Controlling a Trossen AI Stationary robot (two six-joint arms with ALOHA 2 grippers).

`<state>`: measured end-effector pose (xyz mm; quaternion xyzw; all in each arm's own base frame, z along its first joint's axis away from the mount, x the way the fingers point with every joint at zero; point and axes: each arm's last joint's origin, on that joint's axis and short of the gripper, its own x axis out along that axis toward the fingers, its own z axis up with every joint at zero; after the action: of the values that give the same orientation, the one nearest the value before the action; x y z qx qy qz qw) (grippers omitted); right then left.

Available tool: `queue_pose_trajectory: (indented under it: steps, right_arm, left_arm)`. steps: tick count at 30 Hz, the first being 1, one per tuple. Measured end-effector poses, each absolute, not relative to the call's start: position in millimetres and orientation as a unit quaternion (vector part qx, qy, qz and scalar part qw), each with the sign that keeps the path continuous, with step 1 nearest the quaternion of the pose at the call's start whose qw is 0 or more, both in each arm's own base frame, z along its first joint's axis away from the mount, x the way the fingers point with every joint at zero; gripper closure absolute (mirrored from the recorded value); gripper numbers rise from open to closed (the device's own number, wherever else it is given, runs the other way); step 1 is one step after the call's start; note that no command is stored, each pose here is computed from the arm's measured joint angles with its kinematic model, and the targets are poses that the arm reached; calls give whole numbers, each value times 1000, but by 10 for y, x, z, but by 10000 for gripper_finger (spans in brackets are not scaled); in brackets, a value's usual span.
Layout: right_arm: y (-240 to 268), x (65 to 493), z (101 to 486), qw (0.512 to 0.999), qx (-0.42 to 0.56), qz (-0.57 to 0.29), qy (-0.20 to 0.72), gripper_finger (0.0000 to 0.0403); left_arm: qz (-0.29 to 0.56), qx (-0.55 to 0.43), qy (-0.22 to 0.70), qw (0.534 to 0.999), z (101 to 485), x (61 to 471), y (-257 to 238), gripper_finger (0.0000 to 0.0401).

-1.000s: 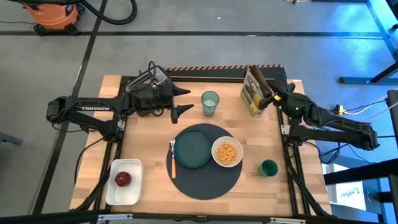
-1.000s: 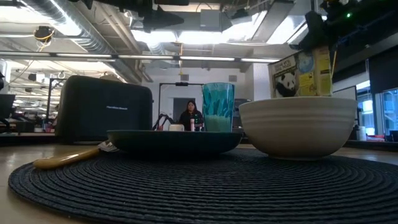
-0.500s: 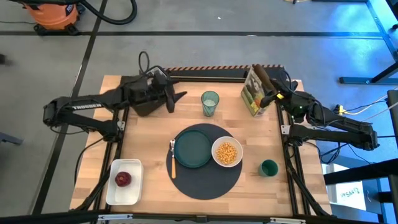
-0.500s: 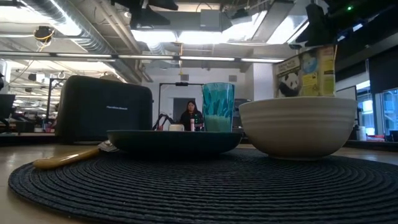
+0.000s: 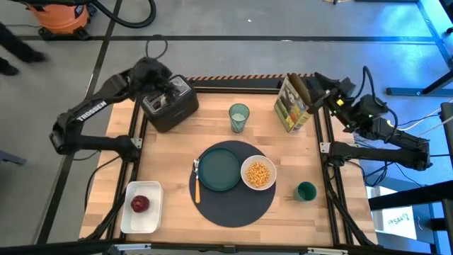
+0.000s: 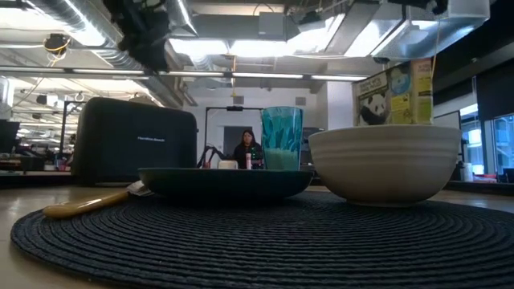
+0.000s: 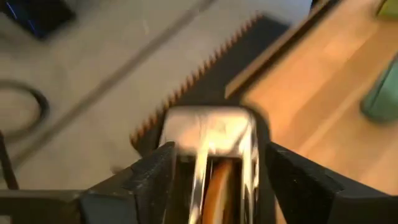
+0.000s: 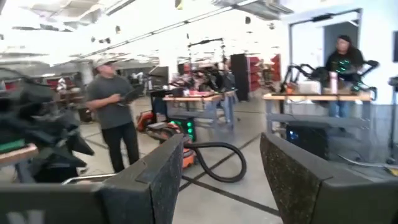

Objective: Arrange a breakfast setting
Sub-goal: Put the toasted bagel on the dark green plate

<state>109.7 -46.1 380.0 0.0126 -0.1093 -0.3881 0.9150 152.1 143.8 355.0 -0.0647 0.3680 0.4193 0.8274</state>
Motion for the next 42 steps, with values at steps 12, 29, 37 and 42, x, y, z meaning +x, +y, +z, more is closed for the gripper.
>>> queue_pose_trajectory:
  steps: [12, 29, 37, 42]
  right_arm:
    - [-511, 1347, 3737, 934, 15, -353, -54, 198]
    - [-498, 1322, 3734, 938, 19, -343, -54, 198]
    - [-505, 1320, 3737, 932, 25, -356, -57, 198]
    - [-504, 1314, 3770, 931, 27, -357, -75, 198]
  left_arm:
    - [360, -122, 455, 805, 3343, 1372, 1596, 250]
    - [338, -149, 519, 771, 3066, 1440, 1875, 330]
    - [360, -140, 511, 768, 3143, 1374, 1807, 389]
    - [401, -129, 473, 774, 3331, 1240, 1635, 391]
